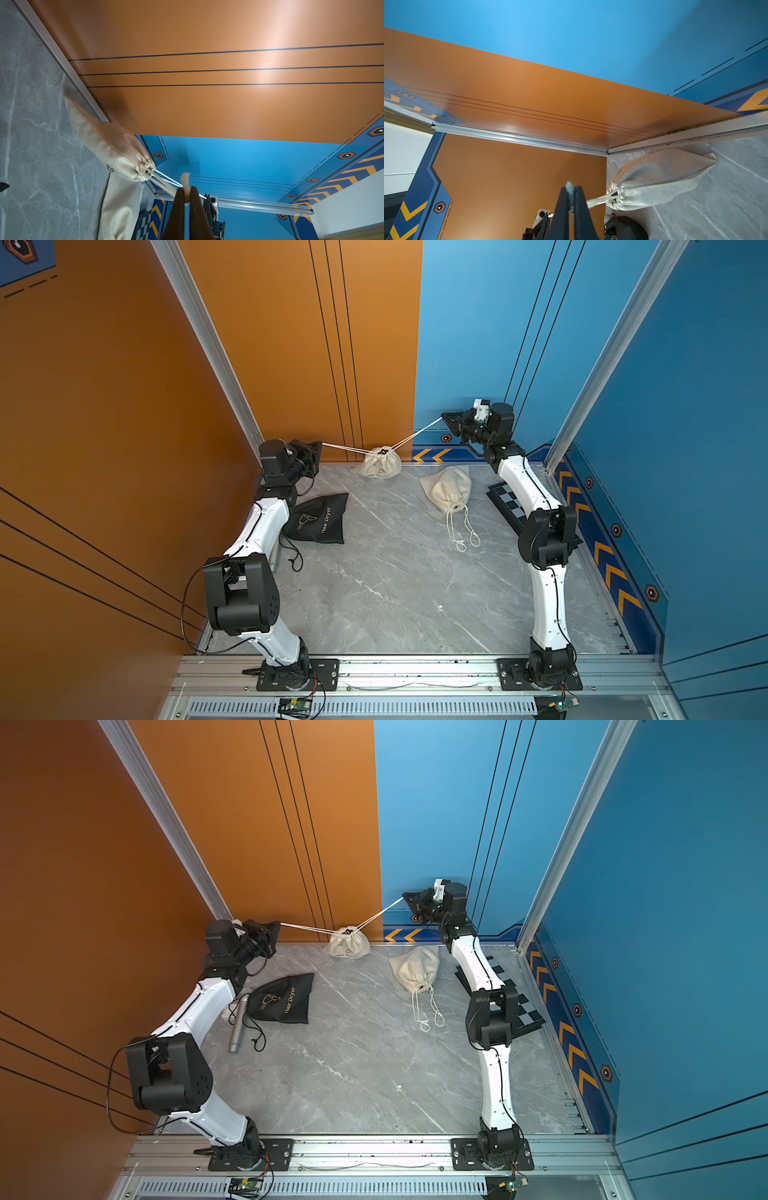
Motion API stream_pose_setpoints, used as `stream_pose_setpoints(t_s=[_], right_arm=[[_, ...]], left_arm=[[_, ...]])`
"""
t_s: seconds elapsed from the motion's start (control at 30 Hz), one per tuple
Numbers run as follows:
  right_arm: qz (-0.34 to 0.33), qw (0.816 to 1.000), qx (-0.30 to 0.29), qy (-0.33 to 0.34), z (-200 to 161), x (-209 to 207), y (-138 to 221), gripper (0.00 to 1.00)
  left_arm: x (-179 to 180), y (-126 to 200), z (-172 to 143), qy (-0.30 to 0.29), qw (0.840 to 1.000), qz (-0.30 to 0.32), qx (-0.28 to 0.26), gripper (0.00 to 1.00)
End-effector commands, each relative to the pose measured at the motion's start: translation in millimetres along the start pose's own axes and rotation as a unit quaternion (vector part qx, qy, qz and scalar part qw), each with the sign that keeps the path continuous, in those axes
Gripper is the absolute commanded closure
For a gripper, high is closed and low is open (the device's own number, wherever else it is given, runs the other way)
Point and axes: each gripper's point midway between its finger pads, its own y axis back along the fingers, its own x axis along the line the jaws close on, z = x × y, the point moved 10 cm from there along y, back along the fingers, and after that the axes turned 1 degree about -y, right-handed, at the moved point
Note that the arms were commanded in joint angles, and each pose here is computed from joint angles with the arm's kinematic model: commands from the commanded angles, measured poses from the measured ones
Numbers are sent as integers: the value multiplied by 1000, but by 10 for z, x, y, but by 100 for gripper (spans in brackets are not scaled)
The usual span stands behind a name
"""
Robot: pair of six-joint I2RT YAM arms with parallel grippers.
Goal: Pack away hair dryers
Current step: Place the drawstring bag at the center of the board.
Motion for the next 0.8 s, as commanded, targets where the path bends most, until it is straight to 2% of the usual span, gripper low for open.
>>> stream_pose_setpoints(t_s=[0.0,0.1,0.17,0.27,0.47,0.67,0.77], right_arm=[[10,999,40,30,-121,142,160,100],[-17,998,51,36,-296,21,307,100],[-32,997,41,56,-449,19,476,100],[-56,996,30,58,-651,-200,660,100],[-91,991,15,98,-933,-392,901,87],[-128,984,3,126,-1082,-536,1144,84],[-157,977,11,144,-1214,-632,1210,84]], left_arm=[[148,52,-138,-15,1000,5,19,100],[267,157,-286,-17,999,18,29,100],[365,264,-404,-24,999,29,29,100],[567,426,-530,-27,998,51,24,100],[765,614,-626,-53,995,88,20,99],[957,776,-711,-73,988,134,14,84],[1020,826,-778,-80,987,139,21,72]])
